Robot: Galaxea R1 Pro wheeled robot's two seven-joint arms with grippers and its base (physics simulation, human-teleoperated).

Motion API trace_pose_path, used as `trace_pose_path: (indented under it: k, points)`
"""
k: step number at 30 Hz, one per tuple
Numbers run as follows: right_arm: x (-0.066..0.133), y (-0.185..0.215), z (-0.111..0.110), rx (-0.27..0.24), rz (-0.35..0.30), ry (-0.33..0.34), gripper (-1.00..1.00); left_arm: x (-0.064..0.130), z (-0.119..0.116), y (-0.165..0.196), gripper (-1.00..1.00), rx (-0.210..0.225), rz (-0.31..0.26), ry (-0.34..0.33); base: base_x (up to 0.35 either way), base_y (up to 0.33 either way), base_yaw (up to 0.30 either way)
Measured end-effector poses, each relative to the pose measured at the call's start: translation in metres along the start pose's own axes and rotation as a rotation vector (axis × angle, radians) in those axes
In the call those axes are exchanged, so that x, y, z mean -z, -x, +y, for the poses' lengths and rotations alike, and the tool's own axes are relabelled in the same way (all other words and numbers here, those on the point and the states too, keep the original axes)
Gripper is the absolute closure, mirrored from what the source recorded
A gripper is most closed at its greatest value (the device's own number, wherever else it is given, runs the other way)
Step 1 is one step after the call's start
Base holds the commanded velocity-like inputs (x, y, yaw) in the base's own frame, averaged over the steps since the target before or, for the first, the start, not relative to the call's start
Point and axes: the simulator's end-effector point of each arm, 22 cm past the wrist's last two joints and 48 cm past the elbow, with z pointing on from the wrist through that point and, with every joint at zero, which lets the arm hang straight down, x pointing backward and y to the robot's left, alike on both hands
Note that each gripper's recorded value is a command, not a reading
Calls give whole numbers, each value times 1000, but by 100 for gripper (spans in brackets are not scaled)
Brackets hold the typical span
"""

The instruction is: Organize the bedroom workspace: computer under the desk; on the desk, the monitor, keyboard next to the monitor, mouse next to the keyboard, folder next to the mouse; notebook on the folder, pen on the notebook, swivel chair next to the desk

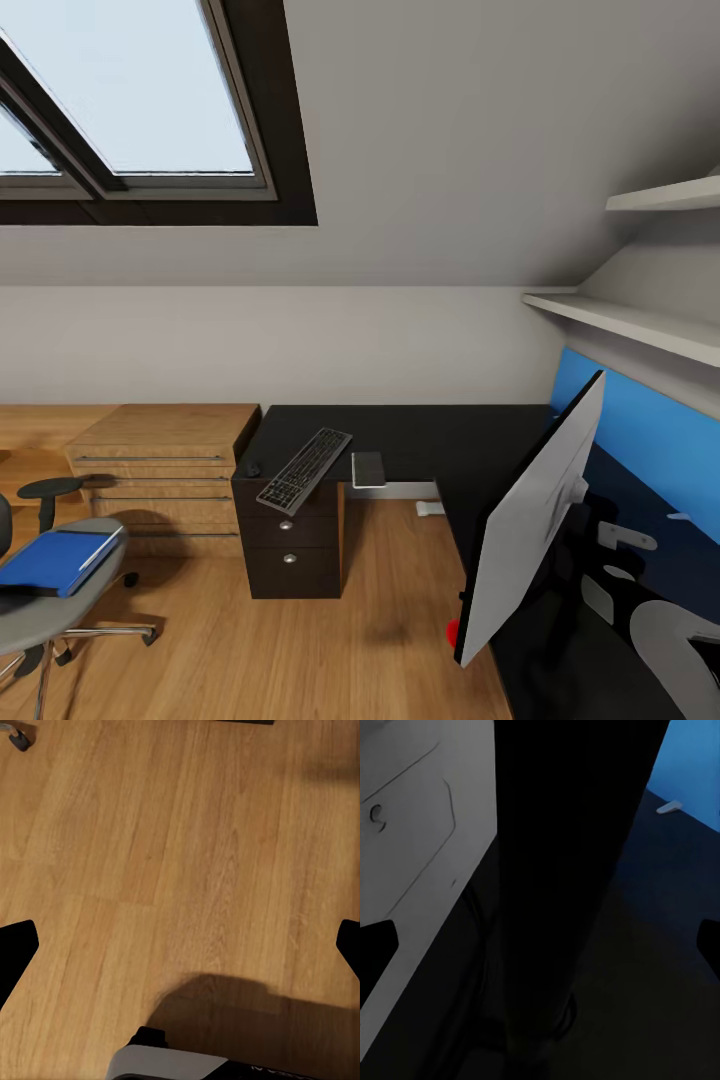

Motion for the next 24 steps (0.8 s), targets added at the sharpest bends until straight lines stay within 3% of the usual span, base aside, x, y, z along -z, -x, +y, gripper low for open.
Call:
trace_pose_path:
  k: [24]
  points:
    - [-10,-10,5,-1,-1,0,-100,-15,-1,-4,-100,5,2,3,0,0,0]
